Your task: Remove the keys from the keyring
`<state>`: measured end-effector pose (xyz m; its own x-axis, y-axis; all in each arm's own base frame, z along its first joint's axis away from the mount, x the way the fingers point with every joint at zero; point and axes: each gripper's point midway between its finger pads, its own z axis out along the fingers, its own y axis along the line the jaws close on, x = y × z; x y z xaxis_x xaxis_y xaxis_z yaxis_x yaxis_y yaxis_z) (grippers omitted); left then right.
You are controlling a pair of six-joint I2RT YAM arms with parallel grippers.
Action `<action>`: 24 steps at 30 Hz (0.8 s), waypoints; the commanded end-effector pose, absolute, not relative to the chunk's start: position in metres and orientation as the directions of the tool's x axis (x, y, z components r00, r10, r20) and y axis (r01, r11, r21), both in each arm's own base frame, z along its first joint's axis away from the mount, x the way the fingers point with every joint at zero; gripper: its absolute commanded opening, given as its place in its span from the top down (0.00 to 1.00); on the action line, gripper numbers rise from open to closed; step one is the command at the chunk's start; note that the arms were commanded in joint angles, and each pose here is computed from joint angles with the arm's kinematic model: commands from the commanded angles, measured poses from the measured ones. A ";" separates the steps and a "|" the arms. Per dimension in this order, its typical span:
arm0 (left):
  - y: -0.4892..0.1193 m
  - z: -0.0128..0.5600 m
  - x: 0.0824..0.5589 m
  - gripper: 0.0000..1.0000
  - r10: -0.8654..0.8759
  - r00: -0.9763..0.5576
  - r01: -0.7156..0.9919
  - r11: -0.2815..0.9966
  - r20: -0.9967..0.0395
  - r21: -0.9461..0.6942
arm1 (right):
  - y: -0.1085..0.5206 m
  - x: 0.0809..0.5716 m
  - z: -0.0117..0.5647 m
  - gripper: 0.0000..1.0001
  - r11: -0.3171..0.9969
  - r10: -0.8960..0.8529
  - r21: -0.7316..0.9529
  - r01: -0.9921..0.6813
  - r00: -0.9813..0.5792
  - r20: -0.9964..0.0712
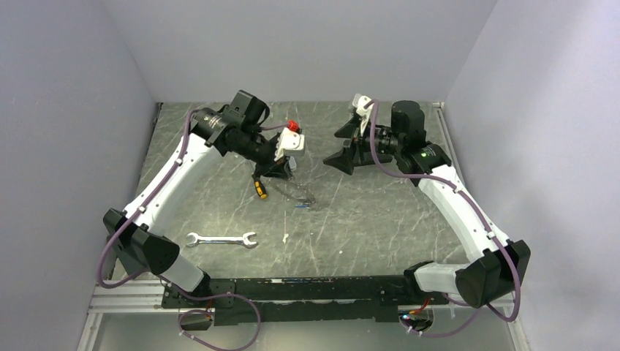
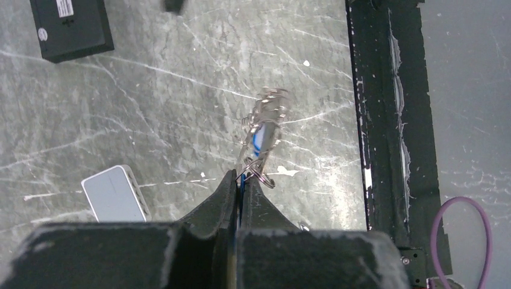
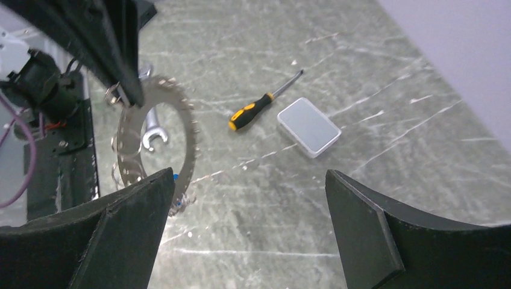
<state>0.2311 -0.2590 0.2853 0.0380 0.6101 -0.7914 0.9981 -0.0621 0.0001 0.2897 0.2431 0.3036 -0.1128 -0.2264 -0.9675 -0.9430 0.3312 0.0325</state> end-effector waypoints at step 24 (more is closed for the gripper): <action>-0.260 0.306 0.230 1.00 0.620 -0.233 0.971 0.188 -0.749 -0.146 | 0.248 0.260 0.319 0.04 0.220 -0.165 0.124 -0.968 -0.162 -0.973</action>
